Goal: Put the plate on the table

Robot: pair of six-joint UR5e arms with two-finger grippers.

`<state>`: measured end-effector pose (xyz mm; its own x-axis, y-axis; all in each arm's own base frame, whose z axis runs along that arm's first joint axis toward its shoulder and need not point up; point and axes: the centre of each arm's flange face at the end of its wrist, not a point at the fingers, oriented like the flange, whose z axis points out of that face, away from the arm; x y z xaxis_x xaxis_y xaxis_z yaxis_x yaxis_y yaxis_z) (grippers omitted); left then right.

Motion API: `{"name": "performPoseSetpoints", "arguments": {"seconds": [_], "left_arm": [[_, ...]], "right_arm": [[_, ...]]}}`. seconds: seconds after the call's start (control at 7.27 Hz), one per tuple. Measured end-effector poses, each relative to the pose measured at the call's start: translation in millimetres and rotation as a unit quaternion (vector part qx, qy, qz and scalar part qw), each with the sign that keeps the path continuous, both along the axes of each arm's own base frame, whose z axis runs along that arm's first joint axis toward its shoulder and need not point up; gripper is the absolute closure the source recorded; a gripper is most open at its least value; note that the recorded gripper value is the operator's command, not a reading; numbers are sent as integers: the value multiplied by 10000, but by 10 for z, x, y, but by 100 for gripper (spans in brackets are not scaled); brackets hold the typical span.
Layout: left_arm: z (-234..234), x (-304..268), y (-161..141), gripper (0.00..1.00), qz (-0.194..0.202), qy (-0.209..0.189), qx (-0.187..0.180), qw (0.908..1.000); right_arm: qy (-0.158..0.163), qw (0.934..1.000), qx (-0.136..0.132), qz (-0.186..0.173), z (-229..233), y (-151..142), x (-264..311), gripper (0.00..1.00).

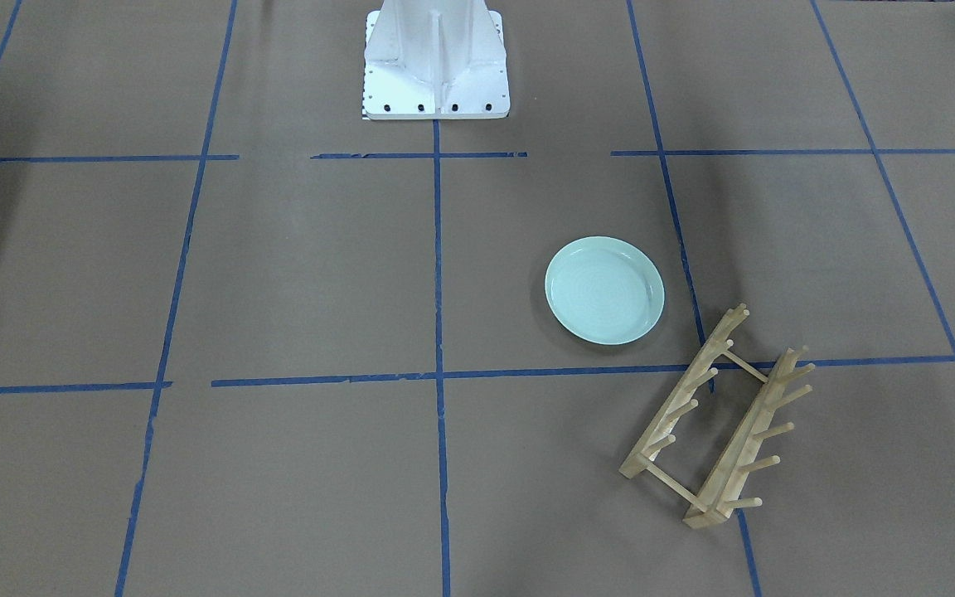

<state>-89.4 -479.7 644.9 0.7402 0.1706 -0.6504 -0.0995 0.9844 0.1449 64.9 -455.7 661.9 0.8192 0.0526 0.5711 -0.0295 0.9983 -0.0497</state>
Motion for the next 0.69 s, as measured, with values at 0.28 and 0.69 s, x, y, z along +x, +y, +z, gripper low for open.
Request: {"name": "performPoseSetpoints", "arguments": {"seconds": [0.28, 0.69], "left_arm": [[-9, -1, -14, 0, 0, 2, 9, 10000], [-17, 0, -15, 0, 0, 8, 21, 10000]], "right_arm": [[0, 10000, 0, 0, 0, 0, 0, 0], [-1, 10000, 2, -2, 0, 0, 0, 0]]}}
